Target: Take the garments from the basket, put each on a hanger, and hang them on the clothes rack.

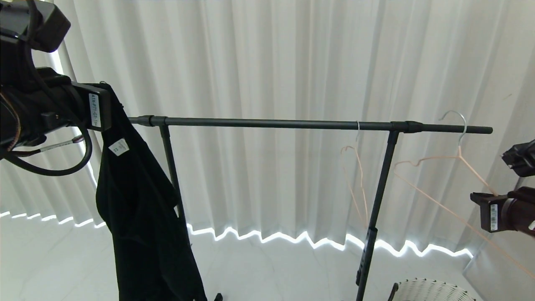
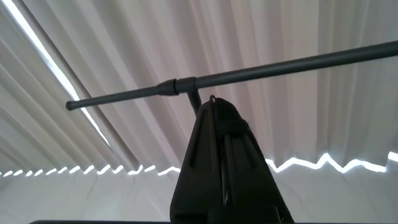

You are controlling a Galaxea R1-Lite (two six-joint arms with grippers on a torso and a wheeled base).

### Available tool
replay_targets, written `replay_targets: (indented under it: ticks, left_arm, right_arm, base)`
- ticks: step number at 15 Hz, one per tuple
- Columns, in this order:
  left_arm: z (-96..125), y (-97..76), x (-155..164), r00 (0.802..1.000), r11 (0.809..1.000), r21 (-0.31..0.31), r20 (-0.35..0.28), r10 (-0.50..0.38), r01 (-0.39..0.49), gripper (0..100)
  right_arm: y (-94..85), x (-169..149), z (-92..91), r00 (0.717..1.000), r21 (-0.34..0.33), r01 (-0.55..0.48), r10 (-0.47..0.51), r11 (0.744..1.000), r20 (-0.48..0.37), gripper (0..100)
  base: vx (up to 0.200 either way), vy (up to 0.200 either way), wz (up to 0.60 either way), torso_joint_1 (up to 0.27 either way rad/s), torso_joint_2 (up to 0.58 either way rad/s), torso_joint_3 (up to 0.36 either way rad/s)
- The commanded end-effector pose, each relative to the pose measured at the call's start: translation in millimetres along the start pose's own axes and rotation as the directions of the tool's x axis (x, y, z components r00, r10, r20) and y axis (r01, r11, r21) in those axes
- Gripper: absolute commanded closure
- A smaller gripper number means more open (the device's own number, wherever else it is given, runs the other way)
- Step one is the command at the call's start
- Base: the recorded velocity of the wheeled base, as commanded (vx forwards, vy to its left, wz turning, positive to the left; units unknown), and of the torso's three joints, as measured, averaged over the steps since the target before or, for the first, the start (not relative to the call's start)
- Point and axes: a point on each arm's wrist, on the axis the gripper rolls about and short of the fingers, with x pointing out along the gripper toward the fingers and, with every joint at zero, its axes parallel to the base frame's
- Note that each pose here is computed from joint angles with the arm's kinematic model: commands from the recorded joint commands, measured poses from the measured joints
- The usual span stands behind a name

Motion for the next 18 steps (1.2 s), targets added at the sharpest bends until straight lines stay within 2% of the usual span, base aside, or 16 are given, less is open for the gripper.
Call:
replay_targets:
  ticks: [1, 3, 6, 9, 14, 18]
  left_arm:
    - [0, -0.5, 0, 1.0, 1.0, 0.0, -0.002, -0.001, 0.001, 100]
    - [-2, -1.8, 1, 1.0, 1.0, 0.0, -0.005, -0.006, 0.006, 100]
    - [-6, -4.7, 3, 1.0, 1.0, -0.003, 0.026, 0.0, 0.0, 100]
    - [-8, -6.0, 3, 1.0, 1.0, 0.007, 0.028, 0.003, -0.003, 100]
    - [-9, -7.7, 6, 1.0, 1.0, 0.01, 0.021, -0.002, 0.001, 100]
    - [-9, -22.4, 10, 0.998, 0.998, 0.02, 0.018, -0.059, 0.059, 100]
  right_arm:
    - [-1.4, -11, 0.4, 0.999, -0.007, 0.002, -0.001, 1.0, 0.033, 100]
    - [0.3, -14, 1.9, 0.999, -0.023, -0.009, 0.01, 1.0, 0.046, 100]
    - [4.5, -17, 4.7, 0.998, -0.05, -0.019, 0.023, 0.999, 0.065, 100]
    - [5.9, -23, 8.6, 0.995, -0.052, -0.025, 0.03, 0.998, 0.093, 100]
    - [3.5, -34, 23.7, 0.985, -0.065, -0.017, 0.028, 0.998, 0.17, 100]
    - [2.8, -43, 27.3, 0.978, -0.099, -0.015, 0.035, 0.995, 0.206, 100]
  base:
    - [-0.2, 0.0, 0.0, -0.007, 0.0, -0.002]
    - [-0.2, 0.0, 0.0, 0.0, 0.0, -0.002]
    - [0.0, 0.0, 0.0, 0.0, 0.0, 0.0]
    - [0.0, 0.0, 0.0, 0.0, 0.0, 0.0]
    - [0.0, 0.2, 0.0, 0.002, 0.0, 0.001]
    - [0.0, 0.2, 0.0, 0.006, 0.0, 0.002]
